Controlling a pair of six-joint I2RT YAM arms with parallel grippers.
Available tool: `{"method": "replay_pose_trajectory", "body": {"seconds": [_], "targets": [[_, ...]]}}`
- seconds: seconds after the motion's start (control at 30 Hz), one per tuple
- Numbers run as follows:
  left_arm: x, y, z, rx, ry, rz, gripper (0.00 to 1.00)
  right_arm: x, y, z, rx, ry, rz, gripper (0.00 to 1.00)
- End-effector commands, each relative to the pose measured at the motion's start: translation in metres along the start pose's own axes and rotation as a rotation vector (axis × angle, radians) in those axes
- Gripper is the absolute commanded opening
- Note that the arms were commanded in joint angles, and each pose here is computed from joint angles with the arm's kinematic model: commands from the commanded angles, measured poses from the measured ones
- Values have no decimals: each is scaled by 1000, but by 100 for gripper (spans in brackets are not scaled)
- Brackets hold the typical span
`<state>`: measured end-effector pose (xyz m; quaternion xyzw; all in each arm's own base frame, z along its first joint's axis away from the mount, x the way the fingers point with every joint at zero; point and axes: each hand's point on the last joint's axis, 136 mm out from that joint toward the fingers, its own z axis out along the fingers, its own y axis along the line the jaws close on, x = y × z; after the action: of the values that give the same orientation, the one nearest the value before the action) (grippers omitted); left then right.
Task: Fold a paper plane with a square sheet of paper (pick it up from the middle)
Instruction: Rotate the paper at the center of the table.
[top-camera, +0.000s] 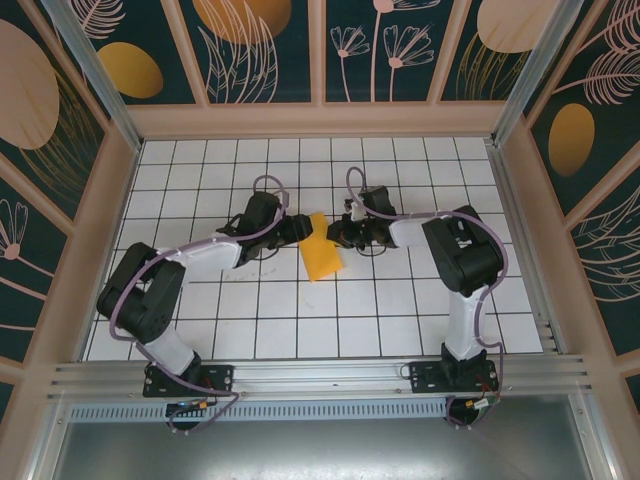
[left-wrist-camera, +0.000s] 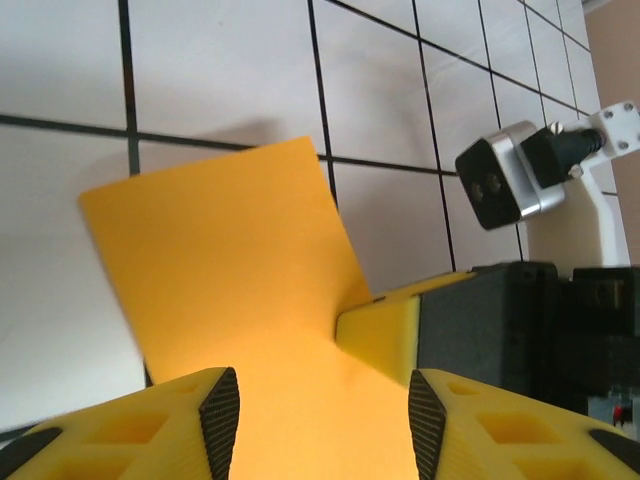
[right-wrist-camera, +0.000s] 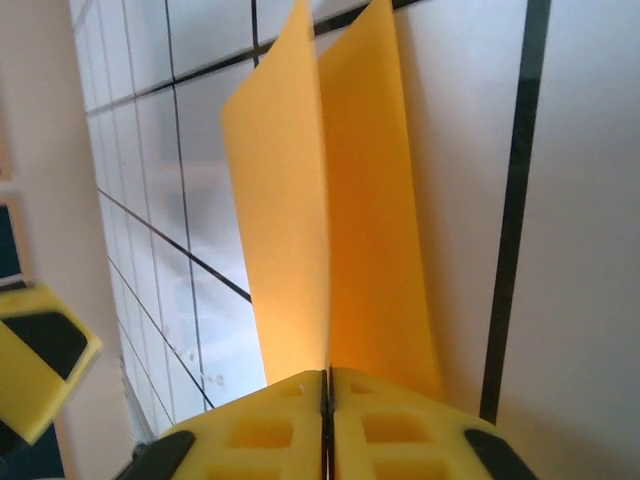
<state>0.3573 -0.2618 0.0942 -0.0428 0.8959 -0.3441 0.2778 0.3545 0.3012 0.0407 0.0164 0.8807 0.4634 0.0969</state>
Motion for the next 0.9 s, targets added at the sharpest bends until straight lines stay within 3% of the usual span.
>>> {"method": "replay_pose_trajectory", "body": {"seconds": [0.0,0.43,0.57,0.63,0.87], "targets": [[-1,-7,-13,52,-33,25,52,-4,23,-13,-79,-81,6,7],[24,-14,-38,114,-38,130,57,22,7,-32,32,-385,329,9],[33,-14,-42,109,-35,187,57,22,18,-33,5,-340,298,15],[39,-14,-43,101,-22,230,58,21,30,-33,-25,-299,233,25],[64,-19,-39,49,30,392,62,19,44,-23,-73,-142,115,29]]}}
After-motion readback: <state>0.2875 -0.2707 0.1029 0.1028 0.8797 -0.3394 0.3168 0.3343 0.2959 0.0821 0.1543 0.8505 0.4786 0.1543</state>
